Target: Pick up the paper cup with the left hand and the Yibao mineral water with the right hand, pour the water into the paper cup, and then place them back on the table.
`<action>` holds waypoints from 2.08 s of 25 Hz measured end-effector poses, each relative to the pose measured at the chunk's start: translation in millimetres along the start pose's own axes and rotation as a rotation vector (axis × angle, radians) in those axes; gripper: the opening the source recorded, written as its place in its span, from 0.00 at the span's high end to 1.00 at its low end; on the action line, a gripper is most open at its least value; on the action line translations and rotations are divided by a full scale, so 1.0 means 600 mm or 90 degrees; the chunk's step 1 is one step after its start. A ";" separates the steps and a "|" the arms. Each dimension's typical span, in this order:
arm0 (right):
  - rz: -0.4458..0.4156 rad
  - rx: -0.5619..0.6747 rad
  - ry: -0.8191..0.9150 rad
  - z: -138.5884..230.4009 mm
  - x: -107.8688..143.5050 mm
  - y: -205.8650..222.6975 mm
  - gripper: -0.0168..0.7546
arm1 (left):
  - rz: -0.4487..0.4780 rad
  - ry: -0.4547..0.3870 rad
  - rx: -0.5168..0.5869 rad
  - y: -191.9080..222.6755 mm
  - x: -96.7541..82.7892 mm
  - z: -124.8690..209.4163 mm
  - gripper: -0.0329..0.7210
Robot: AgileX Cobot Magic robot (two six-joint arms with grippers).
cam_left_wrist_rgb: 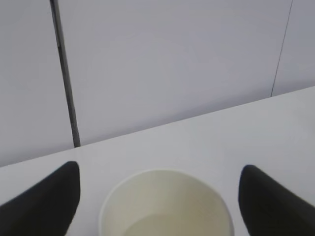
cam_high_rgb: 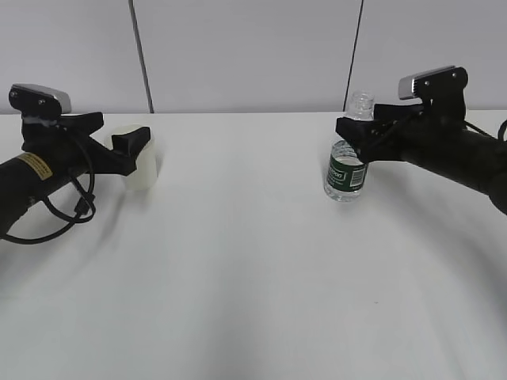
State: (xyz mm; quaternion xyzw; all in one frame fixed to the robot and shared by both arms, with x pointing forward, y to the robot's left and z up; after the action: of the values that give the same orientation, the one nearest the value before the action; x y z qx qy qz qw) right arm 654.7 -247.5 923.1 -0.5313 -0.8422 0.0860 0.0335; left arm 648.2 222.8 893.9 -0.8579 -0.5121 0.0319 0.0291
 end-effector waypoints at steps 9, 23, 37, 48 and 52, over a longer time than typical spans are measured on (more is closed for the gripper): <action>-0.006 -0.004 0.010 -0.007 0.002 -0.002 0.19 | -0.010 0.014 0.006 -0.004 0.002 -0.027 0.17; 0.002 -0.029 -0.006 -0.047 0.001 -0.014 0.19 | -0.005 0.007 0.015 -0.004 0.000 -0.028 0.17; 0.013 -0.048 -0.017 -0.083 0.001 -0.028 0.19 | -0.011 0.022 0.001 -0.012 -0.001 -0.067 0.17; 0.052 -0.024 -0.037 -0.126 -0.005 -0.055 0.21 | -0.039 0.025 0.032 -0.025 0.003 -0.104 0.17; 0.068 -0.004 -0.040 -0.132 -0.008 -0.063 0.21 | -0.053 0.017 0.055 -0.033 0.004 -0.112 0.17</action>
State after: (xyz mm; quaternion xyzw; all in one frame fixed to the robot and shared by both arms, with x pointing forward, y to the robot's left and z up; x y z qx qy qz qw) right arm 634.8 -259.3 1008.2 -0.5727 -0.8134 0.1017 0.0006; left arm 637.8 233.3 962.6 -0.8341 -0.5451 0.0409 0.0743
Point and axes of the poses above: a point on each arm's last joint axis where the gripper is mounted, y pointing out along that axis toward the gripper, x along the wrist's bending axis when the last joint is at zero, z = x × y, the point moved 3 cm from there along y, pointing out along that axis toward the gripper, and after that the axes turned 2 degrees about -y, right-handed, at the moved point
